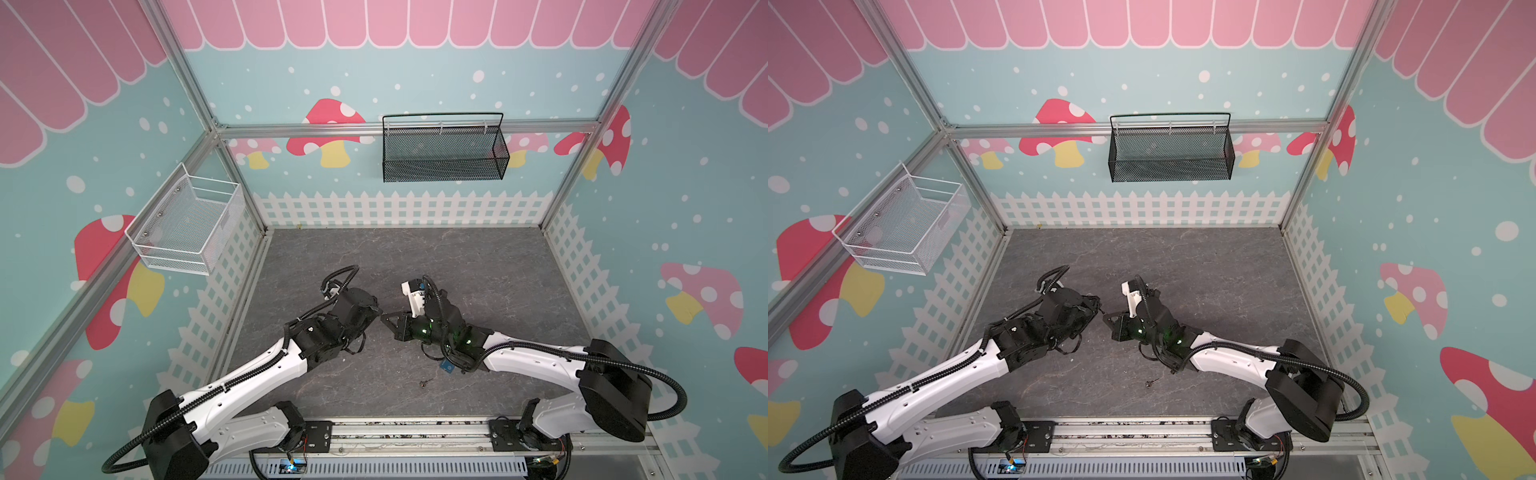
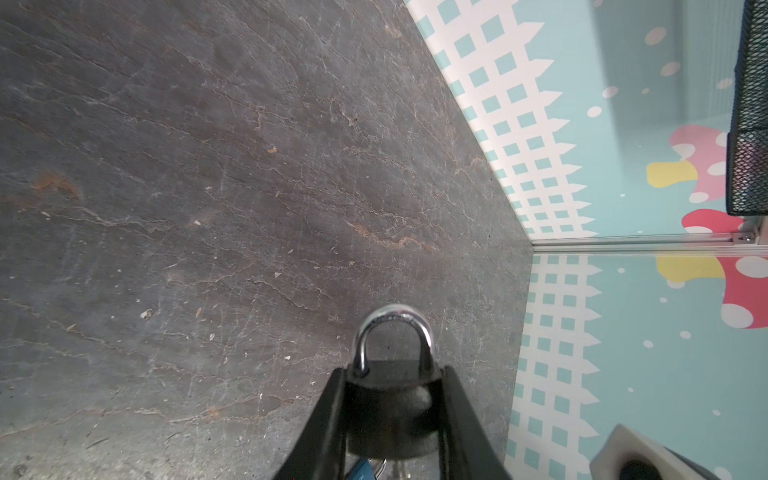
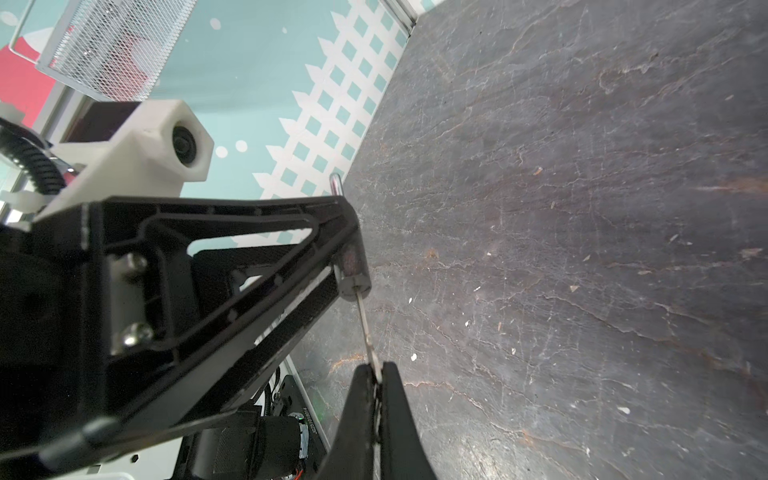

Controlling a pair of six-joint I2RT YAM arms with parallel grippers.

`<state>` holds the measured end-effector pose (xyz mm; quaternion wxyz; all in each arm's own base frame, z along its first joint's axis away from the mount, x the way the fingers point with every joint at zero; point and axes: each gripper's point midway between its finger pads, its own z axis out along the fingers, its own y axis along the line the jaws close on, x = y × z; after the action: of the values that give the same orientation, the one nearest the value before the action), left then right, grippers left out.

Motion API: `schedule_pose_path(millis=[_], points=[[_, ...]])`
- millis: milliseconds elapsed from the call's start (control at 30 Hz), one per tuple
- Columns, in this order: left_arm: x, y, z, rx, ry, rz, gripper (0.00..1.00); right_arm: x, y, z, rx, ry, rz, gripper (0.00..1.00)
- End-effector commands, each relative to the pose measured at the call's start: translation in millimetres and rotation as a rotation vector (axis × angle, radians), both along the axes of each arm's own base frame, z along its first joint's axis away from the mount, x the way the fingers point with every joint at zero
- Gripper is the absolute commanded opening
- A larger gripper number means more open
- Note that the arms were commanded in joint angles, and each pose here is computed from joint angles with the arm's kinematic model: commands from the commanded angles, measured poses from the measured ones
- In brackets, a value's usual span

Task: Unlock with the key
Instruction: 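Push the key tip into the padlock keyhole with the right gripper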

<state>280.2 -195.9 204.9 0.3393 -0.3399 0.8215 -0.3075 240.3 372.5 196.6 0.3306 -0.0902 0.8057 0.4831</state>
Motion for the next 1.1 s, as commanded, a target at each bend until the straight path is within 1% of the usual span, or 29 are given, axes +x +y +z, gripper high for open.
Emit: schedule_pose_path(millis=[0,100,167,333,533,667,733,833,933,1067], points=[[-7.4,10.0,-9.7,0.035,0.046,0.024,0.00,3.4,7.1,51.2,0.142,-0.123,-0.010,0.00],[-6.8,9.1,-4.2,0.003,0.041,0.038,0.00,-3.8,16.1,50.0,0.159,-0.114,0.020,0.00],[-6.8,7.1,0.0,-0.039,0.034,0.047,0.00,-7.5,21.0,48.7,0.162,-0.110,0.030,0.00],[-10.7,3.3,5.2,-0.150,0.035,0.062,0.00,-7.0,23.7,52.7,0.166,-0.140,0.011,0.00],[-17.7,9.7,6.9,-0.260,0.028,0.107,0.00,7.8,11.3,42.8,0.066,-0.176,-0.104,0.00],[-23.0,4.4,5.9,-0.339,0.044,0.093,0.00,5.3,10.9,42.4,0.012,-0.226,-0.122,0.00],[-23.2,5.0,6.5,-0.346,0.041,0.096,0.00,2.7,11.7,43.8,-0.010,-0.251,-0.125,0.00],[-24.6,10.1,5.5,-0.334,0.040,0.112,0.00,1.0,10.2,44.5,-0.038,-0.253,-0.127,0.00],[-27.5,16.7,0.2,-0.336,0.047,0.138,0.00,-0.5,6.0,48.2,-0.036,-0.255,-0.136,0.00],[-31.9,21.3,-8.7,-0.372,0.067,0.167,0.00,-4.1,14.8,56.9,-0.041,-0.262,-0.086,0.00]])
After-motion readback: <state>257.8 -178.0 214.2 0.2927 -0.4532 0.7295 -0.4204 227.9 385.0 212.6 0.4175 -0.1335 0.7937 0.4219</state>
